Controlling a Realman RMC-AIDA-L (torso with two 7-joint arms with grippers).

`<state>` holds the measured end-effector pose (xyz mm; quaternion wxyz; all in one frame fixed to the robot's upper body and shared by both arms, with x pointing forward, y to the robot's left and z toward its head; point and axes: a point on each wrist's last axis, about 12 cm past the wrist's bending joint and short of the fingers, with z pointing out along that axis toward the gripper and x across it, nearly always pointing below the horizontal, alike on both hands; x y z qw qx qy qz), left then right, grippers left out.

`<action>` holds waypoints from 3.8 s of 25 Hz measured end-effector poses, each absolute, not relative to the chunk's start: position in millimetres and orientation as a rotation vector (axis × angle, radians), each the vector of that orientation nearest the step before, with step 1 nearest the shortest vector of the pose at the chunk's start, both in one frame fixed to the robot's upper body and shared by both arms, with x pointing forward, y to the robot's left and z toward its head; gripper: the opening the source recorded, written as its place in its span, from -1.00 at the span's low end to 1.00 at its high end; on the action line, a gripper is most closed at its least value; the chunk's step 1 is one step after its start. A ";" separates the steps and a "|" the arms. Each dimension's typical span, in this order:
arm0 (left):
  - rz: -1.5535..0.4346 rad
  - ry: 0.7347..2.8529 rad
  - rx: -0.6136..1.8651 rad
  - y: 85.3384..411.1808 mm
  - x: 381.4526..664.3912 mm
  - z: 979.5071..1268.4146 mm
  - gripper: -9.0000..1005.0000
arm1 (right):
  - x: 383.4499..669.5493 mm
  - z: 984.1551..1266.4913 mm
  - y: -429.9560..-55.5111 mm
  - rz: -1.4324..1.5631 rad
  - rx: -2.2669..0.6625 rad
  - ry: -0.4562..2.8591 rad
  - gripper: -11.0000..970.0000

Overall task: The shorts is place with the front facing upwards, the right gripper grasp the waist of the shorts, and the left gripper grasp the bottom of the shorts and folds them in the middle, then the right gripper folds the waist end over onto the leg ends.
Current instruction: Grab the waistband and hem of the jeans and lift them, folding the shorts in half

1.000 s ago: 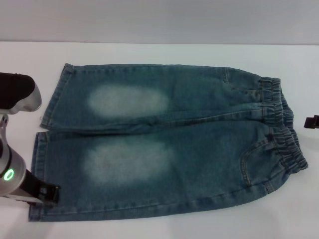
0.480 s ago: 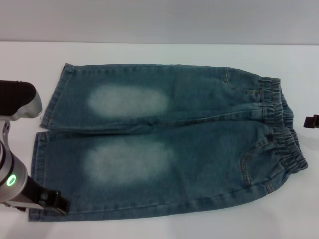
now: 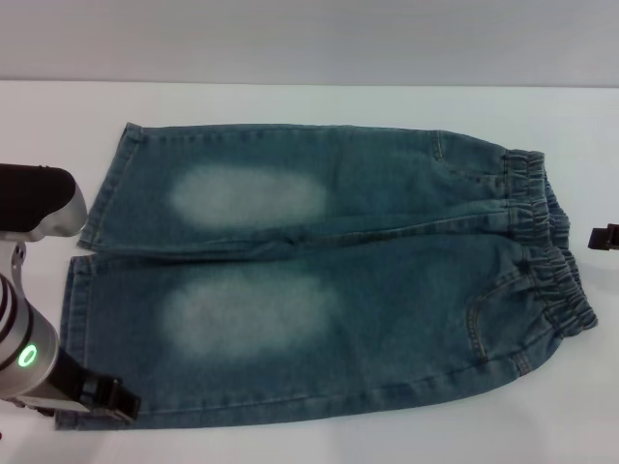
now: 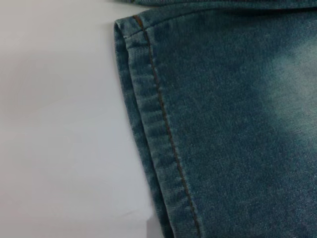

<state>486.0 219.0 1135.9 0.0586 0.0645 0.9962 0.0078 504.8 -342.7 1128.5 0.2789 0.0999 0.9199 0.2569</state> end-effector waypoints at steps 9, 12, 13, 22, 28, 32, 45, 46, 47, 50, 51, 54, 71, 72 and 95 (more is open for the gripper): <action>0.027 3.033 0.196 218.3 486.7 1132.3 0.63 | 505.0 1128.8 -342.7 0.689 0.266 2.469 0.69; 0.026 3.032 0.202 217.3 487.0 1132.5 0.62 | 505.0 1128.9 -342.8 0.689 0.265 2.469 0.69; 0.027 3.030 0.210 216.3 487.2 1132.6 0.62 | 505.0 1128.9 -342.8 0.689 0.265 2.469 0.69; 0.020 3.011 0.229 216.5 491.2 1137.7 0.43 | 504.1 1129.1 -344.1 0.692 0.270 2.472 0.69; 0.023 3.009 0.247 215.1 492.2 1139.1 0.02 | 502.8 1129.2 -346.4 0.693 0.283 2.470 0.68; 0.023 3.010 0.245 215.7 491.9 1139.0 -0.17 | 502.3 1128.9 -346.6 0.694 0.284 2.472 0.68; 0.022 2.988 0.261 214.3 490.2 1147.2 -0.98 | 502.0 1128.2 -346.1 0.696 0.282 2.472 0.69; 0.023 2.987 0.260 214.3 489.9 1147.9 -0.98 | 501.9 1127.9 -346.2 0.696 0.282 2.473 0.69; 0.025 2.988 0.258 214.5 489.5 1148.4 -0.97 | 501.9 1127.9 -346.2 0.696 0.282 2.473 0.69; 0.025 3.000 0.243 215.7 488.8 1150.1 -0.95 | 501.9 1127.7 -346.5 0.695 0.283 2.473 0.69; 0.027 3.006 0.239 216.0 488.4 1150.4 -0.95 | 501.9 1127.9 -346.6 0.695 0.283 2.472 0.69; 0.069 3.026 0.226 216.2 486.0 1150.4 -0.93 | 502.1 1128.6 -346.7 0.693 0.281 2.470 0.69; 0.072 3.004 0.170 212.0 489.8 1142.7 -0.21 | 506.0 1131.7 -347.2 0.699 0.258 2.456 0.68; 0.074 3.006 0.168 212.5 490.0 1142.1 -0.14 | 506.1 1131.5 -347.1 0.699 0.258 2.456 0.68; 0.079 3.052 0.169 216.1 488.4 1132.5 0.71 | 509.5 1134.5 -343.6 0.712 0.243 2.456 0.68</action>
